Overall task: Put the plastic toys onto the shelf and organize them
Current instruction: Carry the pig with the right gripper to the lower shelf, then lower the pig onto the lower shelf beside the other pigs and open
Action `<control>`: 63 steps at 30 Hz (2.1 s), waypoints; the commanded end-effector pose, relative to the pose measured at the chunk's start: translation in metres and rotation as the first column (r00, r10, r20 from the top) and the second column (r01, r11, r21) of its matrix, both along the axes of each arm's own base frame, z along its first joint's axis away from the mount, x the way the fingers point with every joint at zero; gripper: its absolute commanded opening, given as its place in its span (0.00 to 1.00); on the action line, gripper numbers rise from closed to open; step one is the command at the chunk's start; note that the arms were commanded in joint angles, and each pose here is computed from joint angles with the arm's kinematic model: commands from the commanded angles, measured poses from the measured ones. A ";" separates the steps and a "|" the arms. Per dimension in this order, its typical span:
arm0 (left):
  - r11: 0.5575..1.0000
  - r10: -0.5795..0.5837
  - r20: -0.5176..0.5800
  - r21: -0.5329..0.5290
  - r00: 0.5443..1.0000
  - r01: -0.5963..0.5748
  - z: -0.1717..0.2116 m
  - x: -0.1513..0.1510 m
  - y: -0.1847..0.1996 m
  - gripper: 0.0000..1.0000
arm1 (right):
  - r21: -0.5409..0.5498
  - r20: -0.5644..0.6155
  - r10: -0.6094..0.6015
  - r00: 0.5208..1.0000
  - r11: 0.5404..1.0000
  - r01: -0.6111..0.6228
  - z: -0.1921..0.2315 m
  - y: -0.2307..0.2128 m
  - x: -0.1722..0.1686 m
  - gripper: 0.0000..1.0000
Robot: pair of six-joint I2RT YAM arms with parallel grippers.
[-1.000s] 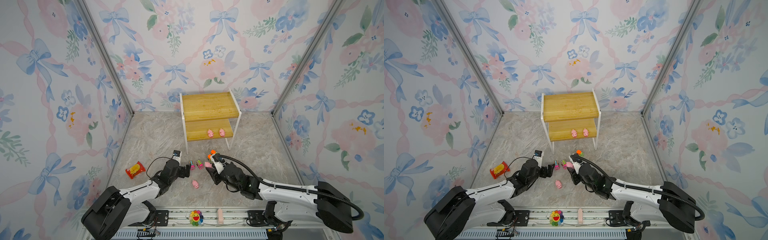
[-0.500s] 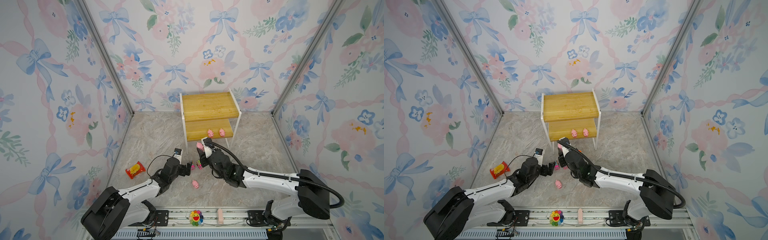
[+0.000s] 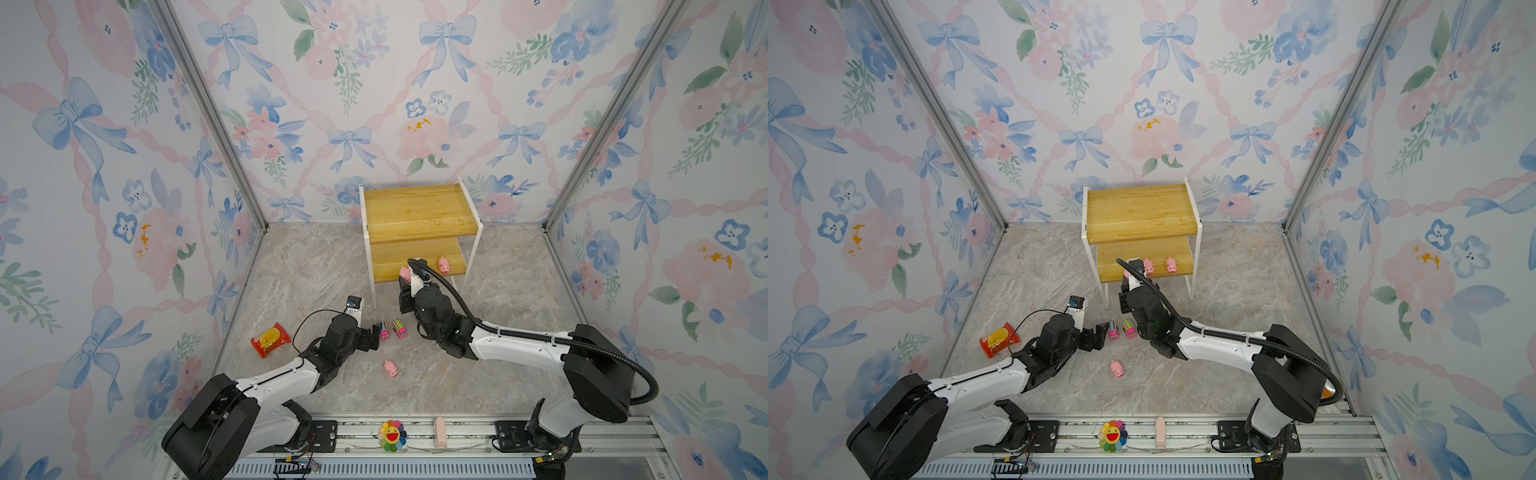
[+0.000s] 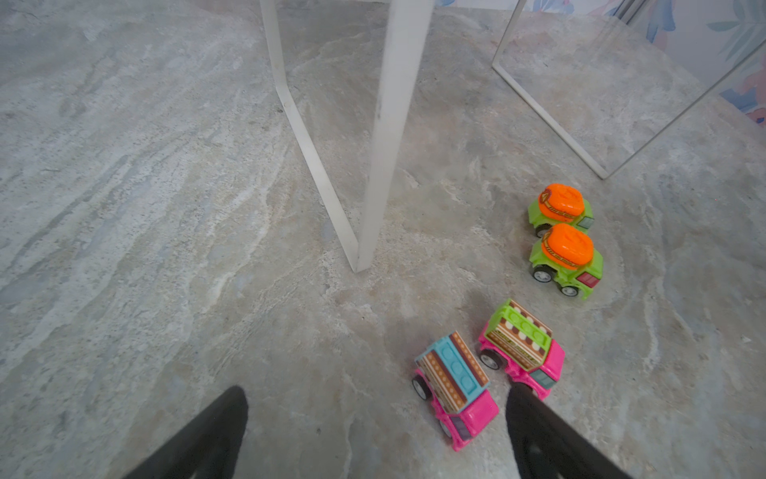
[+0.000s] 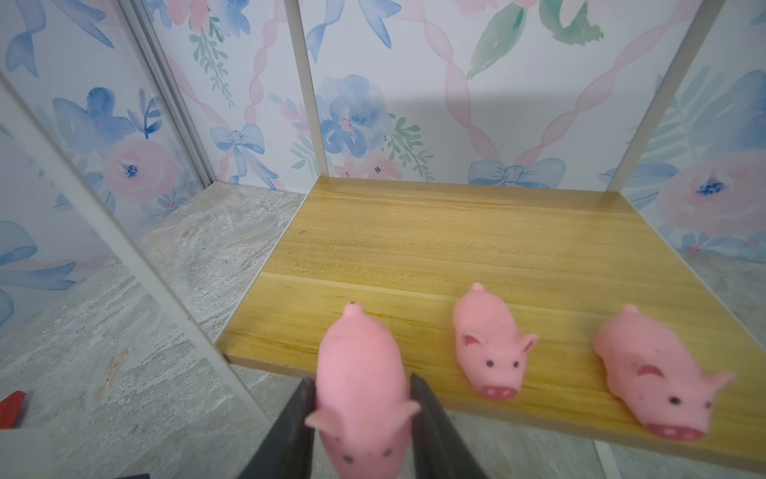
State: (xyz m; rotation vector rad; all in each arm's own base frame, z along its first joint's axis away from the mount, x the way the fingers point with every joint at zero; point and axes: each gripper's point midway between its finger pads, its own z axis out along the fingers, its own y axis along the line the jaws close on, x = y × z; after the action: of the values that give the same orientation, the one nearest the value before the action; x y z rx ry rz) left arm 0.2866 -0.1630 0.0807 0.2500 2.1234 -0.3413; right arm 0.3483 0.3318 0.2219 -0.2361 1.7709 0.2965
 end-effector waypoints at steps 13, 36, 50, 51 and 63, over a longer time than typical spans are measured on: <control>0.999 0.012 -0.013 0.031 1.000 -0.011 -0.004 0.005 0.005 0.98 | 0.046 0.029 -0.016 0.999 0.999 0.015 0.001 0.014 0.028 0.39; 0.997 0.059 -0.014 0.041 0.998 -0.058 -0.007 0.007 0.015 0.98 | 0.030 0.033 -0.025 0.999 0.999 0.024 -0.001 0.016 0.040 0.39; 0.995 0.084 -0.004 0.052 0.996 -0.084 -0.008 0.006 0.023 0.98 | 0.030 0.022 -0.023 0.999 0.999 0.022 -0.004 0.021 0.042 0.39; 0.995 0.084 -0.004 0.051 0.996 -0.084 -0.008 0.006 0.023 0.98 | 0.027 0.021 -0.022 1.000 0.999 0.022 -0.004 0.021 0.042 0.39; 0.996 0.082 -0.002 0.047 0.997 -0.082 -0.010 0.004 0.024 0.98 | 0.005 0.024 -0.022 0.999 1.000 0.022 -0.008 0.026 0.043 0.39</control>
State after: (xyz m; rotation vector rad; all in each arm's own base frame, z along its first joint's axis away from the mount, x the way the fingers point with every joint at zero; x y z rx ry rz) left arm 0.2924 -0.1445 0.0726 0.1974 2.1470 -0.2557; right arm 0.3879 0.3512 0.2071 -0.2155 1.7694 0.2868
